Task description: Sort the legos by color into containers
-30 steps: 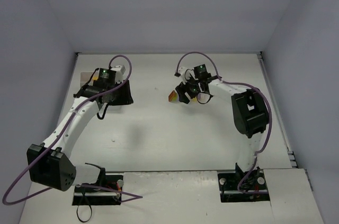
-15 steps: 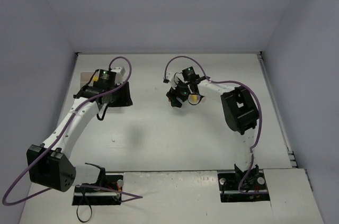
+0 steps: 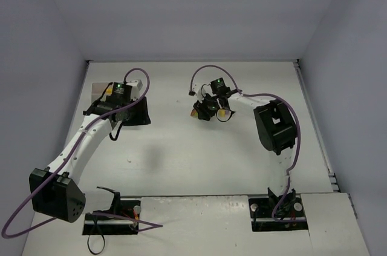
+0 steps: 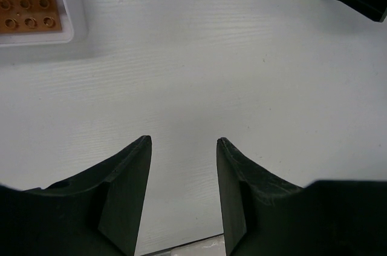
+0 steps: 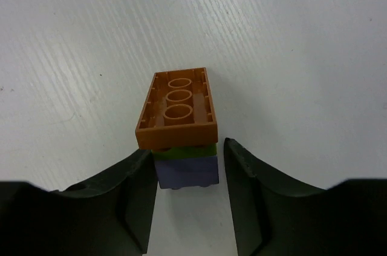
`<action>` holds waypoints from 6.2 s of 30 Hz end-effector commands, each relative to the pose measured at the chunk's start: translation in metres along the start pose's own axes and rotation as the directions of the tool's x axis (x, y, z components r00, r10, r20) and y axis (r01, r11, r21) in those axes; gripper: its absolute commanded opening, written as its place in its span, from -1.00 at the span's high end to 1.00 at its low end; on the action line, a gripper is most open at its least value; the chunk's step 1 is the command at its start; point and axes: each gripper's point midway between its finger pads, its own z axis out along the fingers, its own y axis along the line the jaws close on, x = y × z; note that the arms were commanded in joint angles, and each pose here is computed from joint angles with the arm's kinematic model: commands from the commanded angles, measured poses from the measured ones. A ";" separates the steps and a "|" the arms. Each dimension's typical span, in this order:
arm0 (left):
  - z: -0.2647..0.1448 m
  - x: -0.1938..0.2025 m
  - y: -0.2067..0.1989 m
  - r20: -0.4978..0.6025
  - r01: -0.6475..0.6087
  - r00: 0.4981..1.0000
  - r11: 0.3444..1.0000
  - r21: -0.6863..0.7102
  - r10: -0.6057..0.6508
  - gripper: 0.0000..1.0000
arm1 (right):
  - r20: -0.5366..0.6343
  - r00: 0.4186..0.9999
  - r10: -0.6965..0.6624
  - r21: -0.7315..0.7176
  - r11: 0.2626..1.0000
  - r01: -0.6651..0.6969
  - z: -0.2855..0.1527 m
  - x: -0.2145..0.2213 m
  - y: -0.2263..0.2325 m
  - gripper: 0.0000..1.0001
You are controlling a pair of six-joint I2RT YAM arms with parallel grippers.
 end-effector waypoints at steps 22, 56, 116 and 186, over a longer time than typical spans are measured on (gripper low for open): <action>-0.025 -0.038 -0.097 0.240 -0.204 0.960 0.949 0.242 0.145 0.08 | 0.272 0.960 0.060 -0.106 0.994 -0.032 -0.101 -0.092 0.110 1.00; -0.028 -0.045 -0.183 0.561 -0.632 0.718 0.723 0.278 0.412 0.07 | 0.254 0.936 0.242 -0.244 0.953 -0.180 -0.125 -0.098 0.146 1.00; 0.007 -0.069 -0.121 0.547 -0.456 0.750 0.890 0.020 0.372 0.87 | 0.108 0.930 0.352 0.108 0.925 -0.363 -0.094 -0.025 0.097 0.99; -0.052 -0.062 -0.180 0.565 -0.398 0.817 0.821 0.409 0.115 0.87 | 0.499 0.837 0.226 -0.071 0.973 -0.221 -0.150 -0.168 0.137 -0.25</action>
